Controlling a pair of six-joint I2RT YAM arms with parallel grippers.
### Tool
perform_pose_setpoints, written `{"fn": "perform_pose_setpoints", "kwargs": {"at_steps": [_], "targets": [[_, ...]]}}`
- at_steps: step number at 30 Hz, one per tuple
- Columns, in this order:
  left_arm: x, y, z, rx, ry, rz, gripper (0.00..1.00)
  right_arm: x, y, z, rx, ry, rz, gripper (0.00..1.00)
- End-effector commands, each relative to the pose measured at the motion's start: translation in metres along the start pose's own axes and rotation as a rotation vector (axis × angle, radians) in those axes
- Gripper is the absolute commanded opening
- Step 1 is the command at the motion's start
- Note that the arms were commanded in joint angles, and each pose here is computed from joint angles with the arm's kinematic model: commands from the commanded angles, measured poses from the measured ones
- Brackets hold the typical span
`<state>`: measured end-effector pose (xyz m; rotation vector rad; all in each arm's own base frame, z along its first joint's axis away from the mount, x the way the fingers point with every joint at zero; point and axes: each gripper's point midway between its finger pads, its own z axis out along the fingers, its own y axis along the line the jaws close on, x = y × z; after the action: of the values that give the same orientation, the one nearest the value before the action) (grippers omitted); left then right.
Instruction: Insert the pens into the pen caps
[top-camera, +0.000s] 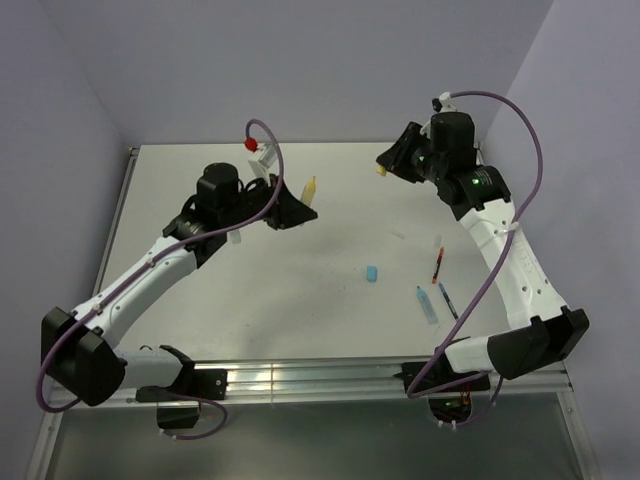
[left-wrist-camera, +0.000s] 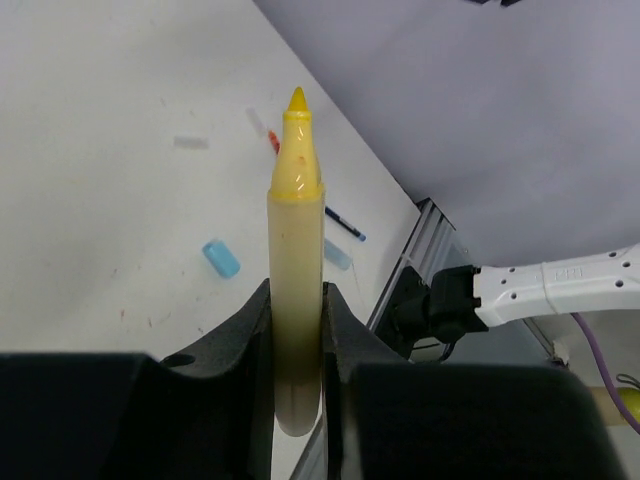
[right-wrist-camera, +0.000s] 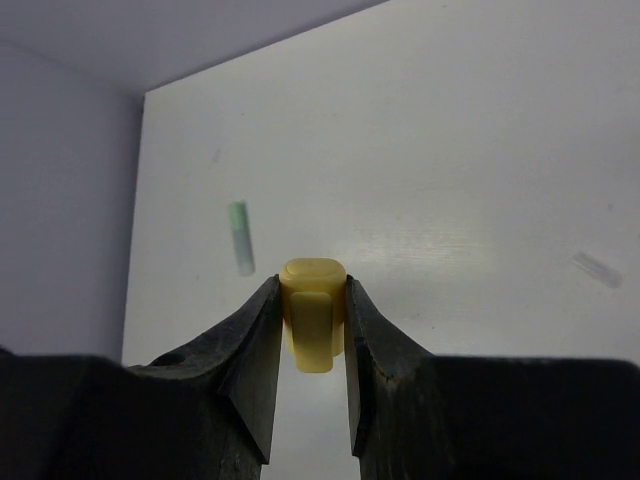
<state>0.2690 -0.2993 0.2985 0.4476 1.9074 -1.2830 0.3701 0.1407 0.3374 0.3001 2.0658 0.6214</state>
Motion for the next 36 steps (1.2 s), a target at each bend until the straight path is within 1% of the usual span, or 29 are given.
{"fn": "perform_pose_setpoints", "kwargs": {"at_steps": [1,3,5,6,8,12,14,21,30,36], "targets": [[-0.044,-0.035,0.018,0.088,-0.106,0.127,0.0,-0.018,0.048,-0.001,-0.149,-0.06,0.016,0.0],[-0.043,-0.031,0.03,0.061,-0.109,0.125,0.0,-0.009,0.06,0.012,-0.179,-0.041,-0.002,0.0],[-0.045,-0.029,0.037,0.063,-0.118,0.12,0.0,-0.001,0.066,0.025,-0.164,-0.024,-0.032,0.0],[-0.043,-0.024,0.042,0.057,-0.11,0.112,0.0,0.005,0.077,0.026,-0.19,-0.018,-0.049,0.0],[-0.034,-0.016,0.047,0.049,-0.098,0.103,0.0,0.008,0.083,0.025,-0.205,-0.019,-0.061,0.0],[-0.02,-0.001,0.052,0.008,-0.09,0.093,0.0,0.007,0.097,0.013,-0.28,-0.041,-0.007,0.0],[-0.02,0.002,0.05,-0.011,-0.104,0.099,0.0,0.005,0.097,0.01,-0.279,-0.046,-0.003,0.0],[-0.012,0.01,0.057,-0.033,-0.08,0.102,0.0,0.006,0.102,0.003,-0.301,-0.037,-0.005,0.0],[-0.015,0.007,0.055,-0.044,-0.094,0.118,0.0,0.019,0.104,0.015,-0.282,-0.007,-0.011,0.0],[-0.013,0.008,0.058,-0.046,-0.081,0.12,0.0,0.021,0.103,0.021,-0.268,0.006,-0.008,0.0]]}}
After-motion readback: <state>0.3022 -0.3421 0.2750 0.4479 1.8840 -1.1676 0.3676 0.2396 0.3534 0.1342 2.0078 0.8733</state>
